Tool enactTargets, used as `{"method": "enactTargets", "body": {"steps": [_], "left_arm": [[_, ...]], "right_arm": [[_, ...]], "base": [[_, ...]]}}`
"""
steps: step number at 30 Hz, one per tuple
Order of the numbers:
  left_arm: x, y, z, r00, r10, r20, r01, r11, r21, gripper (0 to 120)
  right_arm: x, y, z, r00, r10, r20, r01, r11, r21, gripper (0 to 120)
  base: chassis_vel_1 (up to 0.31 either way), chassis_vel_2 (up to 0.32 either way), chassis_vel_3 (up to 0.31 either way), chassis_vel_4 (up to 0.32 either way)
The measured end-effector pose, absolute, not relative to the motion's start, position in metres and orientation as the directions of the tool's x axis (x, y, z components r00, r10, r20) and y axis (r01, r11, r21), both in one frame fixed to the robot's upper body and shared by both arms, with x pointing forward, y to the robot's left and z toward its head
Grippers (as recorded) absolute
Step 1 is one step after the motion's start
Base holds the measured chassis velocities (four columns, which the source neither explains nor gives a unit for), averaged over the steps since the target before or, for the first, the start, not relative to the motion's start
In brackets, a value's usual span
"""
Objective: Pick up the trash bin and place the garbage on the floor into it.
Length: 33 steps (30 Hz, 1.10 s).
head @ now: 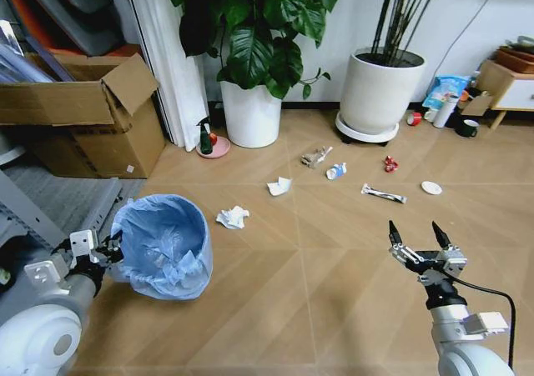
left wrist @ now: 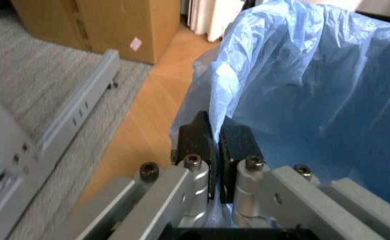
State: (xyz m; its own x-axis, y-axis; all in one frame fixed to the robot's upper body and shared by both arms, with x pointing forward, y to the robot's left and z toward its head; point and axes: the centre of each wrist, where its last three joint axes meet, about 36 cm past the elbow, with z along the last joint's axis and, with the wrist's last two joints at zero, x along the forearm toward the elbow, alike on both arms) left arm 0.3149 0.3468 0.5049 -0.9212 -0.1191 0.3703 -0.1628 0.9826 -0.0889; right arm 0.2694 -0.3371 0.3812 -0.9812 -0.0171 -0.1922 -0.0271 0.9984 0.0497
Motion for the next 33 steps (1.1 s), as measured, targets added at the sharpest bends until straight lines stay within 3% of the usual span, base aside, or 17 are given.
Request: {"method": "enactTargets", "body": {"steps": [20,33], "left_arm": [[0.3145,0.3464,0.5052,-0.921,-0.120,0.371,-0.164,0.982,-0.091,0],[0.3151,0.3442,0.5060,-0.920,-0.107,0.377,-0.154,0.983,-0.098,0]], "right_arm": [[0.2697,-0.3377,0.3783,-0.977,-0.038,-0.210,-0.047,0.998,0.034,100],[0.2745,-0.3300,0.3726,-0.982,-0.058,-0.182,-0.067,0.997,0.045,100]], "base": [[-0.113,0.327,0.112,-0.320],[-0.204,0.238,0.196,-0.241]]}}
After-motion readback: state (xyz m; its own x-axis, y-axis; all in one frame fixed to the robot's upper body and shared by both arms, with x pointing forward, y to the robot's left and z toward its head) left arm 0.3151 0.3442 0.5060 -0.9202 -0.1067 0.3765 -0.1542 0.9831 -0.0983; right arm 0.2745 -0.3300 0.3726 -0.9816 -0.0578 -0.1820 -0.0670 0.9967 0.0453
